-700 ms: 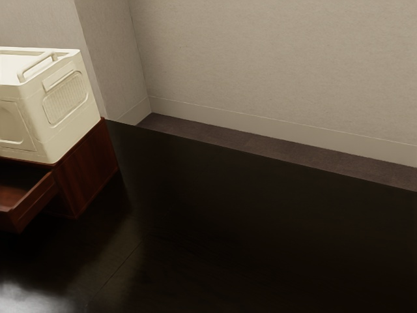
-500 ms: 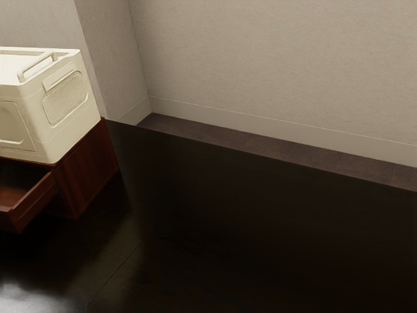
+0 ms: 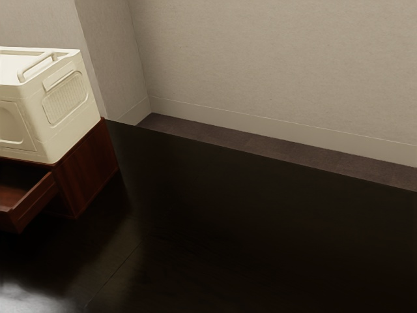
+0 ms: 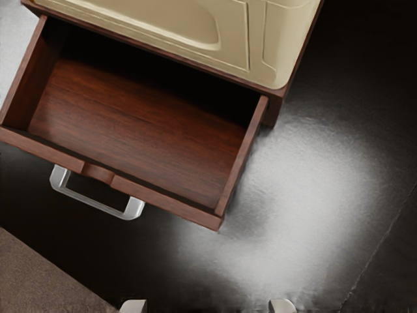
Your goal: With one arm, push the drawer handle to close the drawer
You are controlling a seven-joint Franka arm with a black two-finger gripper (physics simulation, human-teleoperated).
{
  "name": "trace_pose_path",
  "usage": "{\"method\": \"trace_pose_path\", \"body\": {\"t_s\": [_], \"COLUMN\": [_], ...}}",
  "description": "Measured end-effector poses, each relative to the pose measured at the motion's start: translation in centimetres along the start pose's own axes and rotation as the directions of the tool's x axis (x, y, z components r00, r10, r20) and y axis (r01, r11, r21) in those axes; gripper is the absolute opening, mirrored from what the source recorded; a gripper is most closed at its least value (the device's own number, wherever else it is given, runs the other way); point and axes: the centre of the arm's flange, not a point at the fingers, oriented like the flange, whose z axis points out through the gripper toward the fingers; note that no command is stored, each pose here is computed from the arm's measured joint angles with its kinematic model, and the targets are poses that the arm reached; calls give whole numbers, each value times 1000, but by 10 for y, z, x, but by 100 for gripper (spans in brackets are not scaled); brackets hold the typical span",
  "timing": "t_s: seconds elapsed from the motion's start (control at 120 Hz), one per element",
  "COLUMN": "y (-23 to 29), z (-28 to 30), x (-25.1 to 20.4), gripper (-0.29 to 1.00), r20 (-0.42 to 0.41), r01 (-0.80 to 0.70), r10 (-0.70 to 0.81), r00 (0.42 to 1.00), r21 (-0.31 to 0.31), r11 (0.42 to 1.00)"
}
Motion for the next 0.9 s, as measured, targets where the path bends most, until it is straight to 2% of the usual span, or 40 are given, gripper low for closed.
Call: {"method": "trace_pose_path", "body": {"t_s": [0.125,0.283,0.525,0.9], "y": [-9,-18,-32,-102], "z": [33,105,201,273], "x": [-14,-16,-8,2], "gripper": [6,-3,-7,-8], "r20": [38,85,86,7], "r01": [2,8,23,82], "r10": [-3,-10,-23,-81], "r00": [999,996,996,997], "r21": [9,30,-3,-18], "r11": [1000,1000,1000,997]}}
